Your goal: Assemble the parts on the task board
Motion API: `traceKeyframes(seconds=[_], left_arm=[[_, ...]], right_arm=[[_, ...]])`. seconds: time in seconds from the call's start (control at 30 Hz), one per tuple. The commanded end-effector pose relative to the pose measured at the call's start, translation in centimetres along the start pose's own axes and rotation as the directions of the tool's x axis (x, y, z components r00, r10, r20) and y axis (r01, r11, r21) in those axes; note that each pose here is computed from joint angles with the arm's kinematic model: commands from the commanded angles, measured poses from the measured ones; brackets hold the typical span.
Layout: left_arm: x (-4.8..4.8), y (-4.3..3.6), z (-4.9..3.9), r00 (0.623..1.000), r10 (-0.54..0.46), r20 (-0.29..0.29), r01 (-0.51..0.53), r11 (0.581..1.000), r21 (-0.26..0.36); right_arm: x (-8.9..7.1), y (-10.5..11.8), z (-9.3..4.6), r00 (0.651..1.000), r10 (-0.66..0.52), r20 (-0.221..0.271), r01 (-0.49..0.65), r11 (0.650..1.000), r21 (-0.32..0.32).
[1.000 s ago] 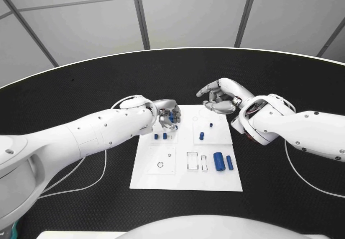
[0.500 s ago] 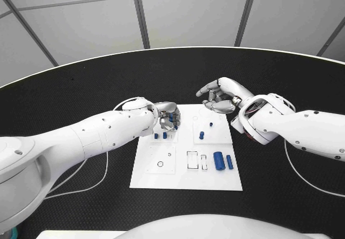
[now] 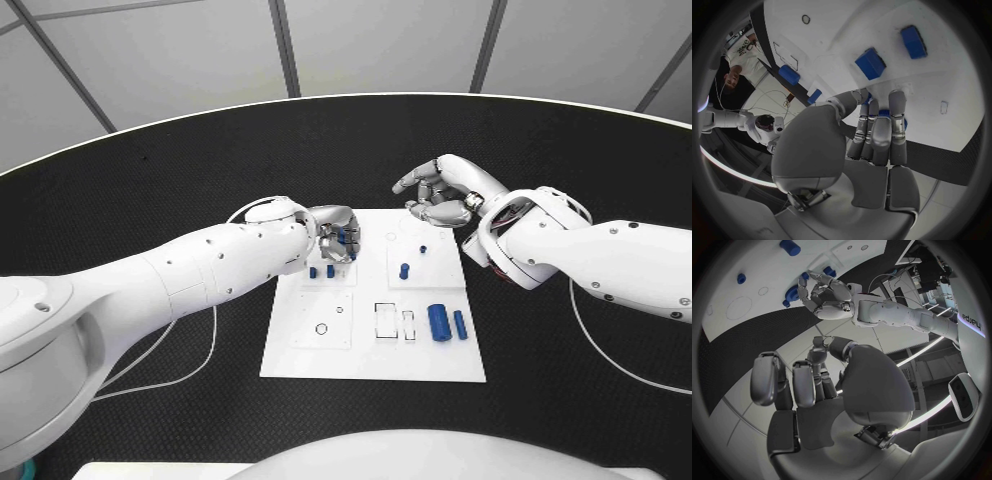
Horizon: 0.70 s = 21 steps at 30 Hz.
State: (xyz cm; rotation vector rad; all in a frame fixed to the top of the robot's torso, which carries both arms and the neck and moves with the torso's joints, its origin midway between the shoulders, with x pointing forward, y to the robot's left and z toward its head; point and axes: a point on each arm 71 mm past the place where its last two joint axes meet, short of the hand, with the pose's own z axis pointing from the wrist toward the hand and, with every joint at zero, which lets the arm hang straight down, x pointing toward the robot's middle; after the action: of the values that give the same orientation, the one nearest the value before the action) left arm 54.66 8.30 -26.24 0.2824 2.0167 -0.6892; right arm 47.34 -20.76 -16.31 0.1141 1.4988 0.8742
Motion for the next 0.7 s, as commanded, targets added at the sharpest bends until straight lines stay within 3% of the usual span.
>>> traceKeyframes(seconds=[0.03, 0.7], left_arm=[[0.03, -0.03, 0.02, 1.0, 0.0, -0.003, 0.0, 1.0, 0.0], [0.09, 0.01, 0.21, 1.0, 0.0, -0.01, -0.001, 1.0, -0.018]], right_arm=[[0.0, 0.0, 0.01, 1.0, 0.0, 0.0, 0.0, 1.0, 0.0], [0.01, 0.04, -0.02, 1.0, 0.001, -0.001, -0.001, 1.0, 0.0]])
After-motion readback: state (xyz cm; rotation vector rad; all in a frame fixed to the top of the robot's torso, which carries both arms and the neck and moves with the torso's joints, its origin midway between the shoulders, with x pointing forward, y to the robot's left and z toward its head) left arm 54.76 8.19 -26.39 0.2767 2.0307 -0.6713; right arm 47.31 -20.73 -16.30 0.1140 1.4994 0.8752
